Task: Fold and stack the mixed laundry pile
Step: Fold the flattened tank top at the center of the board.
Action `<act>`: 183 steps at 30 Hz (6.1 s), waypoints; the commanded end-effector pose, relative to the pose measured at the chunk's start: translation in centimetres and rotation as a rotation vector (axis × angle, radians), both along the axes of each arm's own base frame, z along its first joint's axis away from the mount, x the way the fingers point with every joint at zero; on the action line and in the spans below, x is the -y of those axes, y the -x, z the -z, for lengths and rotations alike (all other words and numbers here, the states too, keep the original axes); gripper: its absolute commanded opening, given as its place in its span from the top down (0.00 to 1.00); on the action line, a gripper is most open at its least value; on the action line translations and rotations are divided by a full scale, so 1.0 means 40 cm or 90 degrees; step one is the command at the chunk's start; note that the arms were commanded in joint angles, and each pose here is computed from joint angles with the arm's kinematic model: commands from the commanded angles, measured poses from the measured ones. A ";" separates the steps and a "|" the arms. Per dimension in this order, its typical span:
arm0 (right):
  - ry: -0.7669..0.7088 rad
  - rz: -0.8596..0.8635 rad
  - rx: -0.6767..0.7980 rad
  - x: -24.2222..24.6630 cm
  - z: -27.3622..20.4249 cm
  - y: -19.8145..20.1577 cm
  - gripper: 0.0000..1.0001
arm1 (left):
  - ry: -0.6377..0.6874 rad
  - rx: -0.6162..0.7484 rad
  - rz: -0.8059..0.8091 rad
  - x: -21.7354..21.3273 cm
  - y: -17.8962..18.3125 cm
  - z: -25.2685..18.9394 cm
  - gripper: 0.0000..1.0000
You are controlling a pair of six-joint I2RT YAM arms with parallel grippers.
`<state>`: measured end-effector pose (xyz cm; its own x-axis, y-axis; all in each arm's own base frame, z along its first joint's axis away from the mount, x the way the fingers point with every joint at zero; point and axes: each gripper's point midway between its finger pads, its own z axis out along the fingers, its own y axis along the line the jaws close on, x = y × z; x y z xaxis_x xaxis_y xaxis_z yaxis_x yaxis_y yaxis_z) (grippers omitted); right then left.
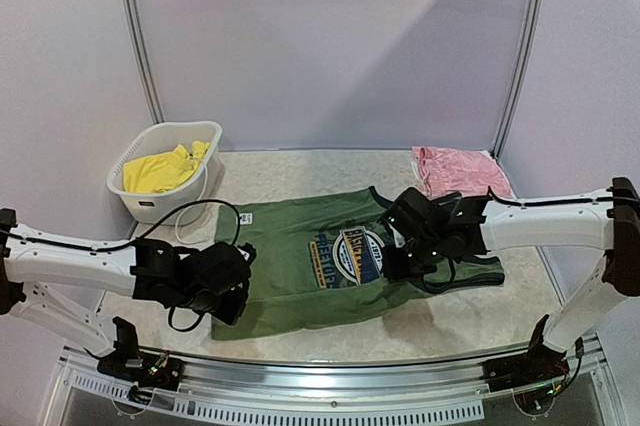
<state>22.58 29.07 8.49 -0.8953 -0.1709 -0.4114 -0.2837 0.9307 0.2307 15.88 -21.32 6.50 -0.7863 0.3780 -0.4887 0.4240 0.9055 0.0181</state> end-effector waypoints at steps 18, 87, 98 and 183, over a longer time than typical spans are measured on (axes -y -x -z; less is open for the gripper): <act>0.097 0.061 -0.036 0.052 0.155 -0.065 0.99 | -0.107 -0.007 -0.088 -0.089 -0.018 0.151 0.91; -0.045 0.575 -0.043 0.685 0.147 -0.055 0.41 | -0.045 0.114 -0.083 -0.101 -0.061 -0.001 0.64; -0.016 0.597 -0.042 0.709 0.139 -0.026 0.46 | -0.052 0.121 -0.081 -0.099 -0.068 -0.004 0.65; -0.012 0.517 -0.018 0.703 0.012 -0.403 0.38 | -0.004 0.009 -0.056 -0.093 0.022 -0.005 0.49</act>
<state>37.21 0.71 5.37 -0.7459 0.5738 -0.3381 0.5314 0.8188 0.2172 16.84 -17.29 6.51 -0.7708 0.3073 -0.5581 0.3143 0.9454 0.0864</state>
